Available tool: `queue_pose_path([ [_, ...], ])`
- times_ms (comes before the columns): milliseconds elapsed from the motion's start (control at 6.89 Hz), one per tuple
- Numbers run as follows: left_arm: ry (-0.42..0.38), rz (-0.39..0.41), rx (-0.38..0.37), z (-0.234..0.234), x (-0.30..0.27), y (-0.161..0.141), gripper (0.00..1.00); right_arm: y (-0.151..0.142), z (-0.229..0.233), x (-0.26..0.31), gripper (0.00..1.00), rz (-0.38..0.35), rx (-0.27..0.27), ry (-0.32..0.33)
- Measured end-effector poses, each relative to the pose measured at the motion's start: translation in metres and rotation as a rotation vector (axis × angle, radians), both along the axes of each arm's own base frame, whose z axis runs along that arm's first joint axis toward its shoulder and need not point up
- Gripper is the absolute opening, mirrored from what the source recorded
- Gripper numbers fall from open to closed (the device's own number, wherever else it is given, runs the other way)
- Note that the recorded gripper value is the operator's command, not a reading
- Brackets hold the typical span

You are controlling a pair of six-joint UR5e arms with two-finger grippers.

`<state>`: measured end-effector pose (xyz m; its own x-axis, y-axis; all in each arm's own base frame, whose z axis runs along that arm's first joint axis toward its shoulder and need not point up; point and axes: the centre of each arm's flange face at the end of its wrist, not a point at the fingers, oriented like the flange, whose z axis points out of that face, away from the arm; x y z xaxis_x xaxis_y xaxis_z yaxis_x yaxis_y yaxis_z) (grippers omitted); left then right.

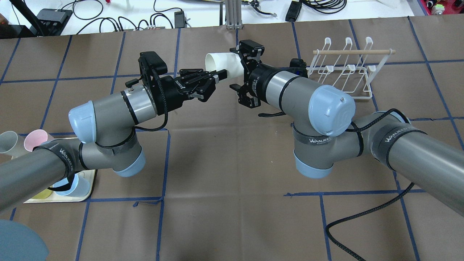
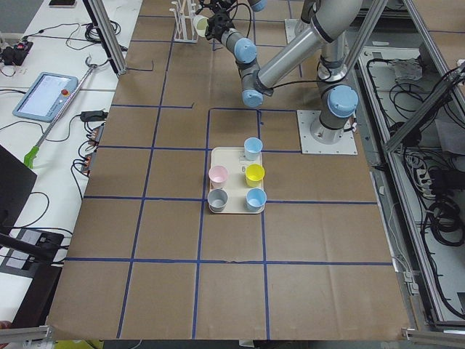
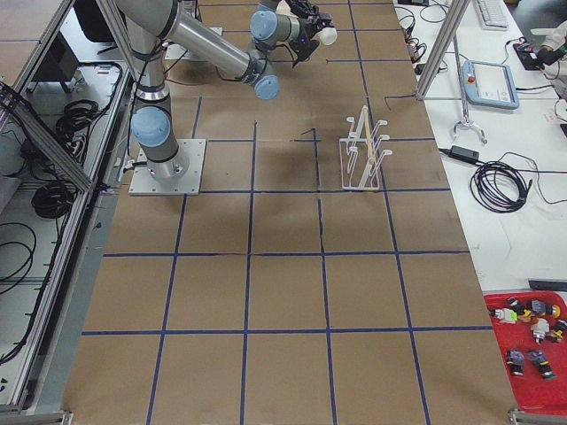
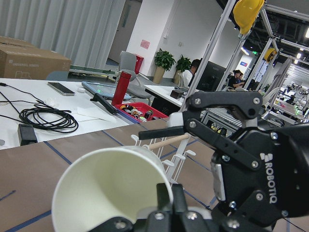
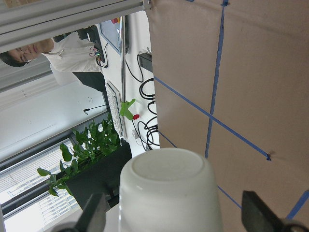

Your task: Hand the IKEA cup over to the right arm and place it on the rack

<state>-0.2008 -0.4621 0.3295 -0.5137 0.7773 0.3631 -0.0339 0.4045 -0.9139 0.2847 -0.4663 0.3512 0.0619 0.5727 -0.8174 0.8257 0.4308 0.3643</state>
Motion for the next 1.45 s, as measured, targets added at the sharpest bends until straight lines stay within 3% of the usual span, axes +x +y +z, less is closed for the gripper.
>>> queue_pose_path([
  [726, 0.001, 0.002, -0.001, 0.002, 0.0, 0.0, 0.09, -0.009, -0.005, 0.003, 0.94, 0.005, 0.005, 0.004],
  [871, 0.001, 0.002, -0.001, 0.002, 0.0, 0.0, 0.15, -0.011, -0.004, 0.004, 0.93, 0.006, 0.002, 0.004],
  [1307, 0.0, 0.003, -0.004, 0.003, 0.0, 0.0, 0.17, -0.014, -0.001, 0.004, 0.85, 0.006, -0.005, 0.003],
  [1452, 0.0, 0.003, -0.006, 0.003, 0.0, 0.0, 0.17, -0.015, 0.001, 0.005, 0.74, 0.006, -0.009, 0.003],
])
